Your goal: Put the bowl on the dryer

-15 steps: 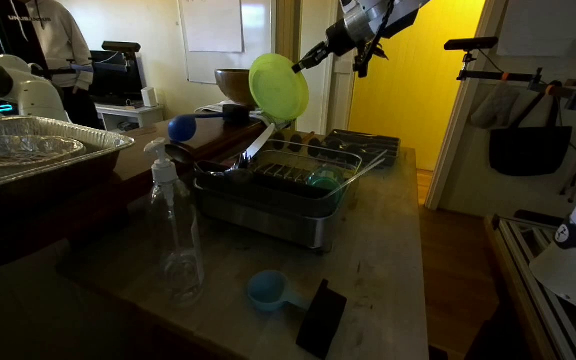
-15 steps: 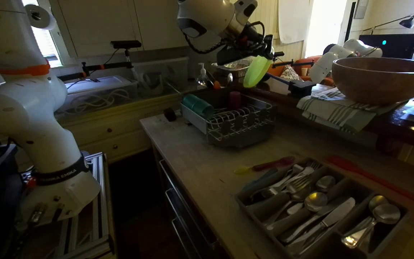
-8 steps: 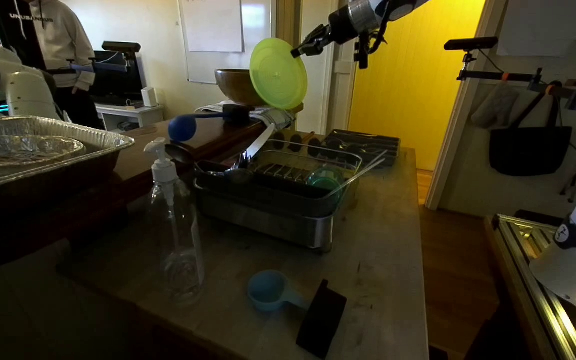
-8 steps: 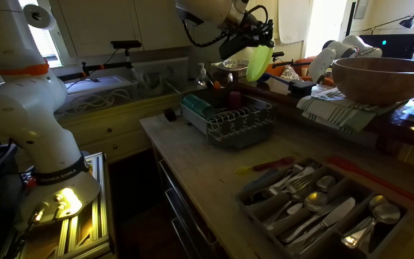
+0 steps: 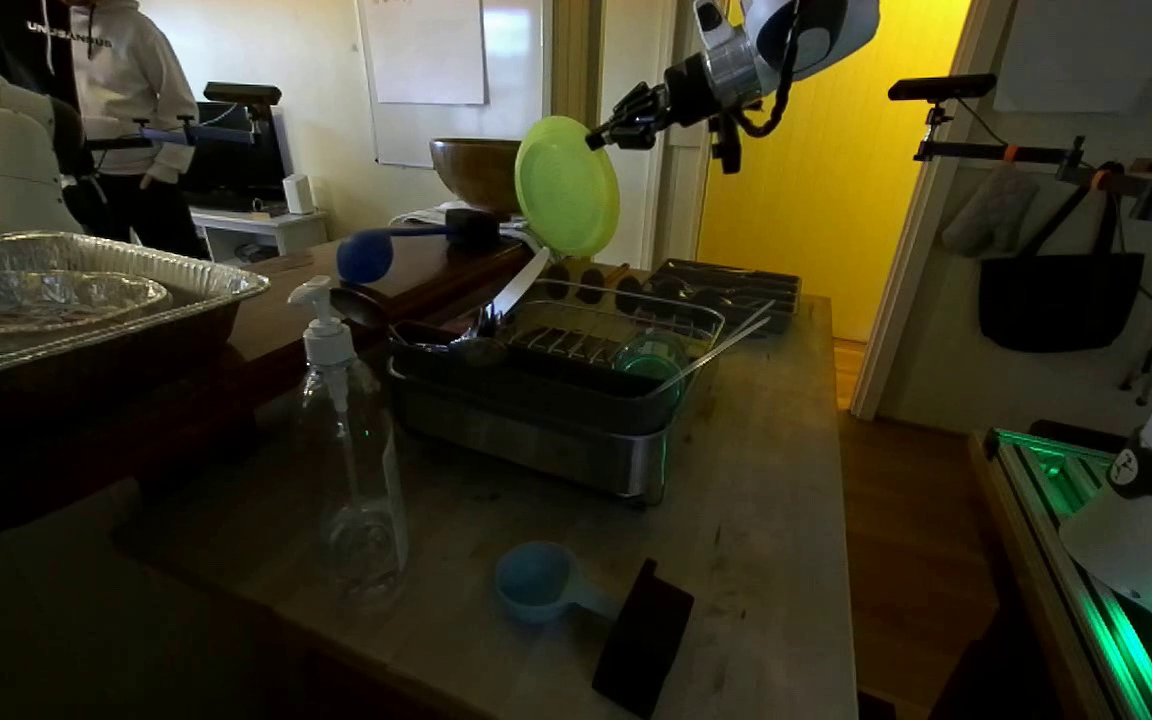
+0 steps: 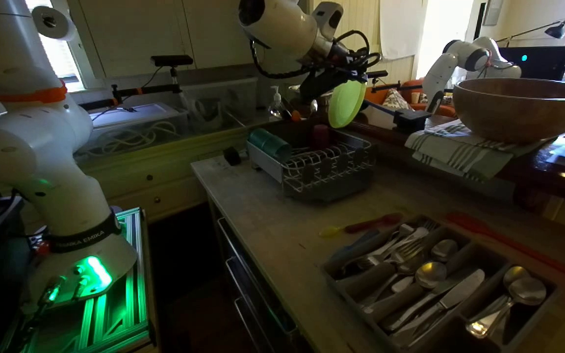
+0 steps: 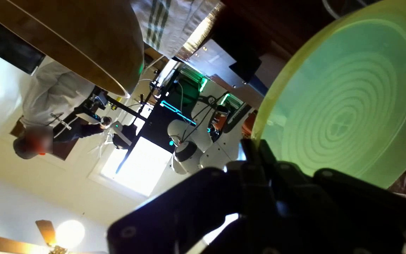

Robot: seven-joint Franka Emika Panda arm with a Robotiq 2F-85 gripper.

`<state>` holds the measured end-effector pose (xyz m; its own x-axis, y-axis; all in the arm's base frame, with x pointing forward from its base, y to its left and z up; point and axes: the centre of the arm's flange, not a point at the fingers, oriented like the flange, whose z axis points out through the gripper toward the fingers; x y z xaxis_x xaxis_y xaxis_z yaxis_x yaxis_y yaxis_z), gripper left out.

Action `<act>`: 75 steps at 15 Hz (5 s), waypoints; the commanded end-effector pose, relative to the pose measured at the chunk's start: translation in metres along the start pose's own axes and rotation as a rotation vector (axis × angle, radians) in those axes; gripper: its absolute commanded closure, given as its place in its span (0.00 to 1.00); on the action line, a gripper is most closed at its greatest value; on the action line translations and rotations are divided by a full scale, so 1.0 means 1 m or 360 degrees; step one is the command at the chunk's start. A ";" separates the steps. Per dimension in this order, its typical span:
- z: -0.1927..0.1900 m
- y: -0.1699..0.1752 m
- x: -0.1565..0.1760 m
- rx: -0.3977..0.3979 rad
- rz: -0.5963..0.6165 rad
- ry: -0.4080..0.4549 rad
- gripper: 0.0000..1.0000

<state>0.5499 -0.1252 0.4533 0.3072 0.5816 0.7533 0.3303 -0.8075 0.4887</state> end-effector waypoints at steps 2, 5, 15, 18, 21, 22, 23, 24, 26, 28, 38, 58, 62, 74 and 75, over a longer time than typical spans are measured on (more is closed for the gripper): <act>-0.001 -0.028 -0.030 0.0060 -0.0138 0.0142 0.99; 0.002 -0.037 -0.037 0.0092 -0.0228 0.0205 0.99; 0.002 -0.034 -0.022 0.0151 -0.0389 0.0324 0.99; -0.003 -0.006 0.004 0.0157 -0.0310 0.0279 0.97; -0.003 -0.005 0.005 0.0156 -0.0306 0.0280 0.97; -0.003 -0.005 0.005 0.0156 -0.0306 0.0280 0.97; -0.003 -0.005 0.005 0.0156 -0.0306 0.0280 0.97; -0.003 -0.005 0.005 0.0156 -0.0306 0.0280 0.97; 0.004 -0.013 -0.004 0.0181 -0.0323 0.0246 0.99; 0.012 -0.023 -0.013 0.0205 -0.0319 0.0223 0.99; 0.033 -0.045 -0.025 0.0267 -0.0462 0.0243 0.99; 0.046 -0.058 -0.054 0.0441 -0.0885 0.0150 0.99; 0.046 -0.058 -0.052 0.0429 -0.0990 0.0164 0.99; 0.052 -0.074 -0.041 0.0493 -0.1180 0.0167 0.99; 0.053 -0.075 -0.043 0.0499 -0.1184 0.0158 0.99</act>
<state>0.5857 -0.0751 0.4299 -0.1405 0.9134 0.3820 0.6701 -0.1963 0.7159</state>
